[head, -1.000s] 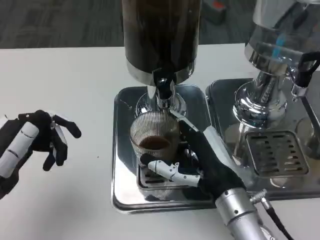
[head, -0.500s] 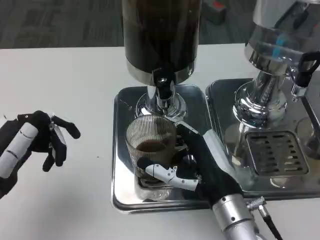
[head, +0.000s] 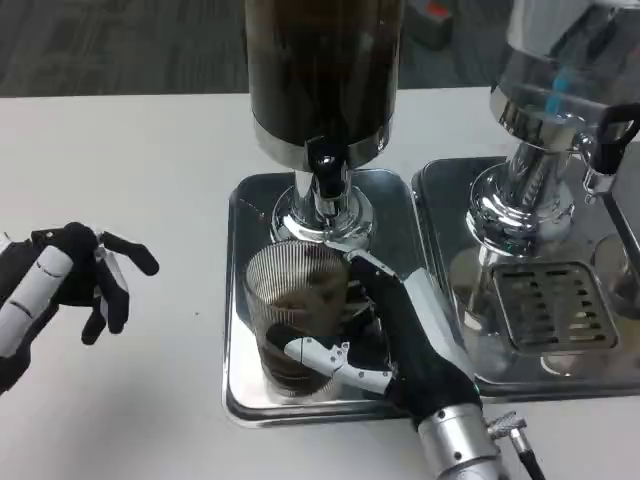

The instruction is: Grasp the cup under the faucet to collect the drink, then remove the cup.

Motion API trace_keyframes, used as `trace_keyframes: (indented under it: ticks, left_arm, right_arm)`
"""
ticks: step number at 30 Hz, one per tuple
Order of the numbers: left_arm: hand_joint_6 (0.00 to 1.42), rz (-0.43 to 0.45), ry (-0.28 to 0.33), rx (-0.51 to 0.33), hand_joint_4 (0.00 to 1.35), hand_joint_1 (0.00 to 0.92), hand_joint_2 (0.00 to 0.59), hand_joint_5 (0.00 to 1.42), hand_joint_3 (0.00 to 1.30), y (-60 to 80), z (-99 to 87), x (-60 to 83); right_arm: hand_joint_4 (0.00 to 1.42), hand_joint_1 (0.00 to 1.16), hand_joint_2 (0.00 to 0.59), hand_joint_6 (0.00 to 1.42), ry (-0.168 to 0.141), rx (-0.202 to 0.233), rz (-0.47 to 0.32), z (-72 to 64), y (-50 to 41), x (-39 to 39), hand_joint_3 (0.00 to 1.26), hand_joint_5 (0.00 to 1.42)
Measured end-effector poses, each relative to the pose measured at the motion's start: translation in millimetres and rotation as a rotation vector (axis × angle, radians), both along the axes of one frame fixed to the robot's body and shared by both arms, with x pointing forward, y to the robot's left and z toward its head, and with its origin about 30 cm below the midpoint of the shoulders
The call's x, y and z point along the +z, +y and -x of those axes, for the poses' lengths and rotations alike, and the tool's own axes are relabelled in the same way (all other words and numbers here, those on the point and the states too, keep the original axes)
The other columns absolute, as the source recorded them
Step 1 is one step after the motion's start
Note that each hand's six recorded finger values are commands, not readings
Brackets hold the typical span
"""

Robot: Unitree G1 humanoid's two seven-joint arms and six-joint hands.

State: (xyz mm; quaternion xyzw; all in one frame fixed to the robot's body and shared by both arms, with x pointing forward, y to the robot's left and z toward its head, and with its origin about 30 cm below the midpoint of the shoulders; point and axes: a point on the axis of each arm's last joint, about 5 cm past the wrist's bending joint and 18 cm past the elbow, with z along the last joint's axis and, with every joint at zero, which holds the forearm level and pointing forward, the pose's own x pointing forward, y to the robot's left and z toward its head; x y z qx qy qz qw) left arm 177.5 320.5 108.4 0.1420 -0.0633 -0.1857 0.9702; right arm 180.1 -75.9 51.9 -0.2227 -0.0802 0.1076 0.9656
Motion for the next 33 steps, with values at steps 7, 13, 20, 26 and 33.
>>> trace_keyframes:
  ticks: [7, 13, 20, 26, 33]
  left_arm:
    - [1.26, 0.0, 0.0, 0.0, 0.99, 0.0, 0.162, 1.02, 0.68, 0.0, 0.0, 0.0]
    - [1.26, 0.0, 0.001, 0.0, 0.99, 0.0, 0.162, 1.01, 0.67, 0.1, 0.1, -0.2]
    - [1.26, 0.003, 0.013, -0.001, 0.99, 0.0, 0.155, 1.01, 0.67, 0.7, 0.7, -2.2]
    - [1.26, 0.004, 0.019, -0.005, 0.99, 0.0, 0.158, 1.01, 0.66, 0.6, -0.2, -3.0]
    - [1.26, 0.006, 0.02, -0.01, 0.99, 0.0, 0.158, 1.01, 0.65, 0.4, -2.4, -3.0]
  right_arm:
    - [0.44, 0.68, 0.236, 0.91, -0.015, -0.012, 0.013, 2.0, 0.4, -1.4, 0.4, 0.61]
    - [0.48, 0.66, 0.236, 0.95, -0.028, -0.034, 0.011, 4.6, -0.1, -3.5, 0.42, 0.65]
    - [0.51, 0.71, 0.236, 1.01, -0.049, -0.084, -0.004, 8.9, -2.1, -5.7, 0.46, 0.68]
    - [0.52, 0.72, 0.245, 1.02, -0.065, -0.119, -0.012, 12.4, -3.6, -6.7, 0.47, 0.7]
    - [0.53, 0.74, 0.239, 1.04, -0.066, -0.153, -0.016, 14.6, -7.2, -7.6, 0.48, 0.7]
